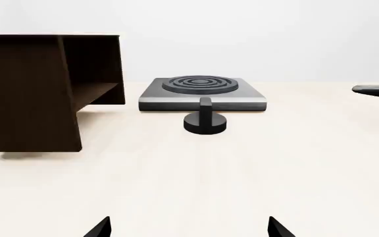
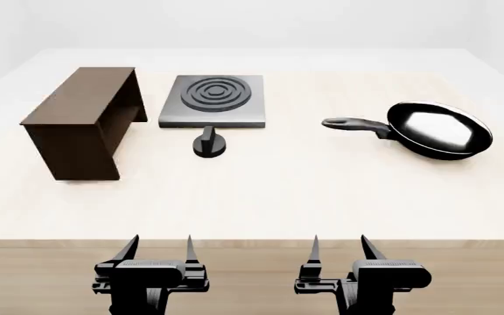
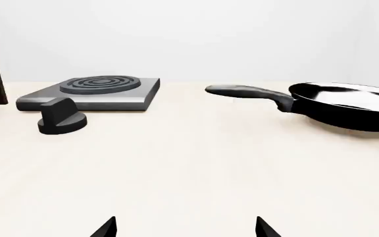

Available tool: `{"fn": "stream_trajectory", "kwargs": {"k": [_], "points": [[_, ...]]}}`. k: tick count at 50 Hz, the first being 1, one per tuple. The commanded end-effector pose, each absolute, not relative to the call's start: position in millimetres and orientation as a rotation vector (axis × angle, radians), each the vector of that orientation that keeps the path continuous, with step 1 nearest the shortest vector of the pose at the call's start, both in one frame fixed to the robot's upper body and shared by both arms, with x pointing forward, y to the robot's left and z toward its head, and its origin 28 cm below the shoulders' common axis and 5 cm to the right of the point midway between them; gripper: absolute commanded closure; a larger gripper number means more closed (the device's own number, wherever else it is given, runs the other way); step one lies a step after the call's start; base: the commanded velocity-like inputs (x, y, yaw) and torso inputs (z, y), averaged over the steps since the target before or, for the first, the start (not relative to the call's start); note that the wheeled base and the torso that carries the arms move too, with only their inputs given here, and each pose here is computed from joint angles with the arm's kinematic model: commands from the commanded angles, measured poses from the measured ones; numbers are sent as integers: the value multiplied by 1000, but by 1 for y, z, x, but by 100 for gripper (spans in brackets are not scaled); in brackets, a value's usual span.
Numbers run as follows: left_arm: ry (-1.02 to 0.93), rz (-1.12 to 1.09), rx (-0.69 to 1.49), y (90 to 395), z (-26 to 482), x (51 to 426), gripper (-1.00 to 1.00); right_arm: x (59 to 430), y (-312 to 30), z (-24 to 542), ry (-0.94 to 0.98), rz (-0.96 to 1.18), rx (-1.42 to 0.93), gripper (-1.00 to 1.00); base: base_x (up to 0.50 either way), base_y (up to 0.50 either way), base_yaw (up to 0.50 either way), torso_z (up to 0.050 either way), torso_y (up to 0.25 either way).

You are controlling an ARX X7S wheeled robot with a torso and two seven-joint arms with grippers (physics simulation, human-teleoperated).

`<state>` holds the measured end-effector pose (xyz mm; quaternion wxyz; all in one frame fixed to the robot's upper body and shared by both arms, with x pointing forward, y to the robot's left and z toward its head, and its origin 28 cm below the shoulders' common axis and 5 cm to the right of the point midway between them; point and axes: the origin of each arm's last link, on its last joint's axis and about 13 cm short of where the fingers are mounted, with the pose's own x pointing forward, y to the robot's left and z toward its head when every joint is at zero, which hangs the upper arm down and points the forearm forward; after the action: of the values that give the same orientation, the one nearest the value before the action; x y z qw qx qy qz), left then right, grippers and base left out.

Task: Put the frying pan on top of the cabinet.

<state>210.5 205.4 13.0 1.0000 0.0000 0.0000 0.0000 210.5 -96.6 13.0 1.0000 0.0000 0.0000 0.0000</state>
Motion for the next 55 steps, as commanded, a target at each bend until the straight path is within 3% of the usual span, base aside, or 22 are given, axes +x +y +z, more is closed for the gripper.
{"fn": "stream_trajectory", "kwargs": {"k": [1, 11, 42, 45, 50, 55], "points": [[7, -7, 0, 205, 13, 211, -100, 209, -94, 13, 5, 19, -1, -100, 0, 0, 0, 0, 0], [17, -7, -6, 206, 11, 211, -100, 208, -93, 12, 11, 35, -12, -100, 0, -5, 0, 0, 0], [31, -25, 3, 204, 11, 211, -100, 209, -96, 26, -26, 35, 37, -100, 0, -500, 0, 0, 0], [25, -40, 32, 203, 28, 212, -100, 215, -102, 47, 5, 19, 82, -100, 0, -13, 0, 0, 0], [-88, 56, 104, 211, 107, 230, -100, 220, -112, 125, -78, 24, 81, -100, 0, 0, 0, 0, 0], [-93, 47, 97, 210, 119, 233, -100, 215, -114, 142, -160, 11, 50, -100, 300, 0, 0, 0, 0]]}}
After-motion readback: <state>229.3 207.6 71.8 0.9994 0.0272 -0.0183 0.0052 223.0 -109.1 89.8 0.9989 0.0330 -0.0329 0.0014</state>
